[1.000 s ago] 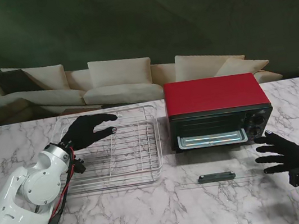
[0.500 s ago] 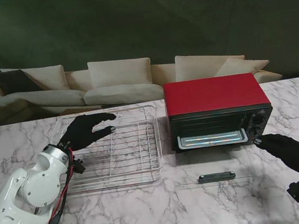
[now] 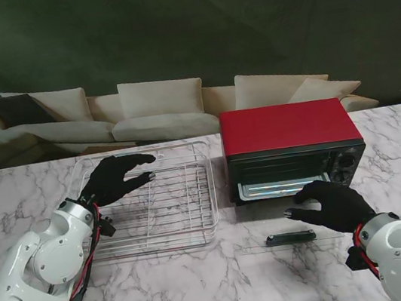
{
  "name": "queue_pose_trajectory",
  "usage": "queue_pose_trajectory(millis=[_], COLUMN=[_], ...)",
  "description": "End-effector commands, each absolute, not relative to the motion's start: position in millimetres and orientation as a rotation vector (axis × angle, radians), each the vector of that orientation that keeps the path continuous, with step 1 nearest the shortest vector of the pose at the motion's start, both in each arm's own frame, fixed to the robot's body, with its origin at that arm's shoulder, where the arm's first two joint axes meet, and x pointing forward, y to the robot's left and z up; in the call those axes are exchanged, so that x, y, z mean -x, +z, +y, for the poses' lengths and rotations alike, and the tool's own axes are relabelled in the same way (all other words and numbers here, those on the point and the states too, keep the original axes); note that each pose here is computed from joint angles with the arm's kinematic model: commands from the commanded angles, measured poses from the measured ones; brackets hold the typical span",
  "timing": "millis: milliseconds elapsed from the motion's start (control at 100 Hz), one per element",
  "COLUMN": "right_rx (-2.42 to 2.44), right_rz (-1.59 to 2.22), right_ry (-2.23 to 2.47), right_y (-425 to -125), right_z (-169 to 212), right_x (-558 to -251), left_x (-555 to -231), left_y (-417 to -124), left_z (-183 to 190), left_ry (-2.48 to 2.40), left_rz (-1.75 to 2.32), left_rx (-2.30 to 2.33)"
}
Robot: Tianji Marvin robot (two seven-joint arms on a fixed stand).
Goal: Slide the trays into the oven
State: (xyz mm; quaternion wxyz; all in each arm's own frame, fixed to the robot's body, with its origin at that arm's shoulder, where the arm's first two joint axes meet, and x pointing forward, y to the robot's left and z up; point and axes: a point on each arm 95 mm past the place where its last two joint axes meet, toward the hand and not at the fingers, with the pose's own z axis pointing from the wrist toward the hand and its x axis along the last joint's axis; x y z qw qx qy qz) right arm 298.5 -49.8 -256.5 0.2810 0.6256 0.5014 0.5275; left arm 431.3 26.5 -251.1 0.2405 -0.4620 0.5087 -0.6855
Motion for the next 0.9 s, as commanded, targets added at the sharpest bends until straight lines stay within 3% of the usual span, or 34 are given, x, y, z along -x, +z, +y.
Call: queue_pose_trajectory(millis=[0,350,890], right_rx=[-1.696,-1.746,-1.734], right_rz=[1.355,1.526,1.558], right_ry=[1.459,1.366,1.269], right_y=[-256,-276,-304], right_z=[-41,-17,-16], right_x=[-302,-318,-345], left_x=[-430,-429,-428], left_y=[-254,-256,-258], left_z=[23,22,21], left_ry=[-1.880,-1.881,-1.874], left_rz=[1.409,1.409,1.418], left_rx=[1.273,1.279,1.292])
